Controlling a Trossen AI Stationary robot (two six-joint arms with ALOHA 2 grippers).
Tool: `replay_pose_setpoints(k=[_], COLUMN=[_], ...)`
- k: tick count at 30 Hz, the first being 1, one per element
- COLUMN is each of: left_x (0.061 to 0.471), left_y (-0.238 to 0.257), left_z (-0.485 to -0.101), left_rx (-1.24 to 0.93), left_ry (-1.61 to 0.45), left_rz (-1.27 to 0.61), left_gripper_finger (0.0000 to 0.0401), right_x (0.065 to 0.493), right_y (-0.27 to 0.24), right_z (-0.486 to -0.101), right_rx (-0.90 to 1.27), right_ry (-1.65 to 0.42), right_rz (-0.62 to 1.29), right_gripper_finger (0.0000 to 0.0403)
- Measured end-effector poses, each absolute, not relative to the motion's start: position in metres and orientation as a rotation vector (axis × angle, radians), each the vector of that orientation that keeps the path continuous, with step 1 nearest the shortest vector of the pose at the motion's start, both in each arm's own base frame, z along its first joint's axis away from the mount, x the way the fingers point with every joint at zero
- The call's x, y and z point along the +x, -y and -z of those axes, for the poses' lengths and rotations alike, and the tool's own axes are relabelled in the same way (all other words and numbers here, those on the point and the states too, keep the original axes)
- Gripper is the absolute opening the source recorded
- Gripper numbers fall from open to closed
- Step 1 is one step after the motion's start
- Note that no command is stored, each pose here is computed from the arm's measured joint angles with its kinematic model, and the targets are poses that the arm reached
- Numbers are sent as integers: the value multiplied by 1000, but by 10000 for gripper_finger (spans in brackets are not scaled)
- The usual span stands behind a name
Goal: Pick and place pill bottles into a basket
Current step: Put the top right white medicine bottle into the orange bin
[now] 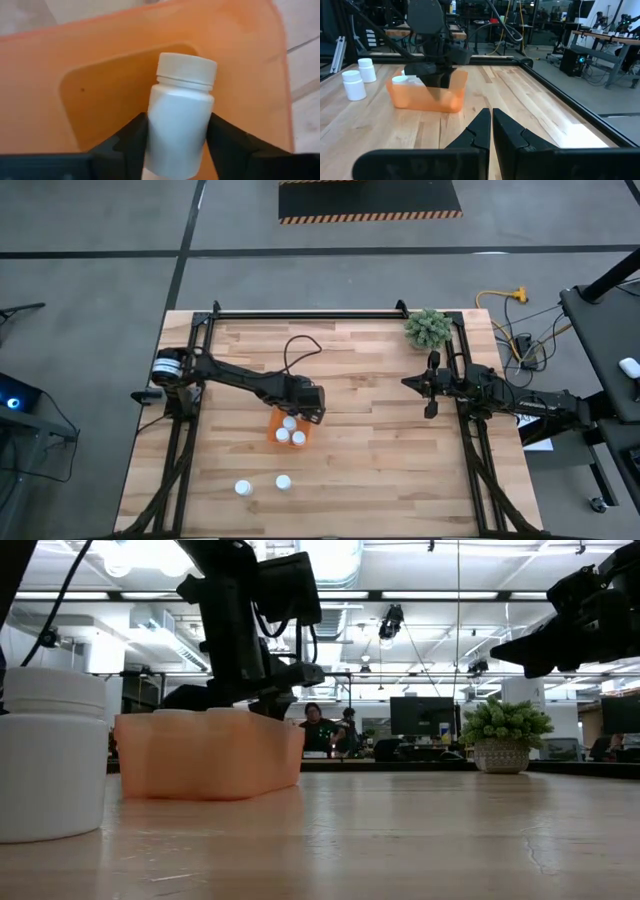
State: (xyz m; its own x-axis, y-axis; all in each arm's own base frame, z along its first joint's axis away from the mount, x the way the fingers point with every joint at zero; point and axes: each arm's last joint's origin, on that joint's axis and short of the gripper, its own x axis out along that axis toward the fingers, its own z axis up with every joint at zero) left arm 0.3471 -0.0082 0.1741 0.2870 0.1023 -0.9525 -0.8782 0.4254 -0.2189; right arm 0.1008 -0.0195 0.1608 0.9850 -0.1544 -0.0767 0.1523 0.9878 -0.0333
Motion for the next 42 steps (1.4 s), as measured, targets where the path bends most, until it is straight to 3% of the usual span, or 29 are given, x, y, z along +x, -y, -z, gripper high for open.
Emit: replay_pose_setpoints(k=[2, 15, 31, 36, 42], left_x=[346, 332, 311, 309, 306], left_y=[8, 9, 22, 28, 32], left_z=[-177, -207, -263, -276, -276], left_rx=[-887, -824, -565, -480, -422], left_ry=[-1074, -1015, -862, -833, -887], left_rz=[-774, -771, -548, -395, -283], left_gripper_finger=[138, 138, 138, 138, 136], right_x=[101, 101, 111, 130, 163], right_y=[20, 19, 17, 21, 24], right_z=[-161, -164, -198, -222, -252], right_rx=[-27, -11, 96, 89, 76], right_ry=[-79, -41, 23, -38, -104], right_rz=[154, 153, -7, -6, -104], right_gripper_finger=[9, 9, 12, 44, 121])
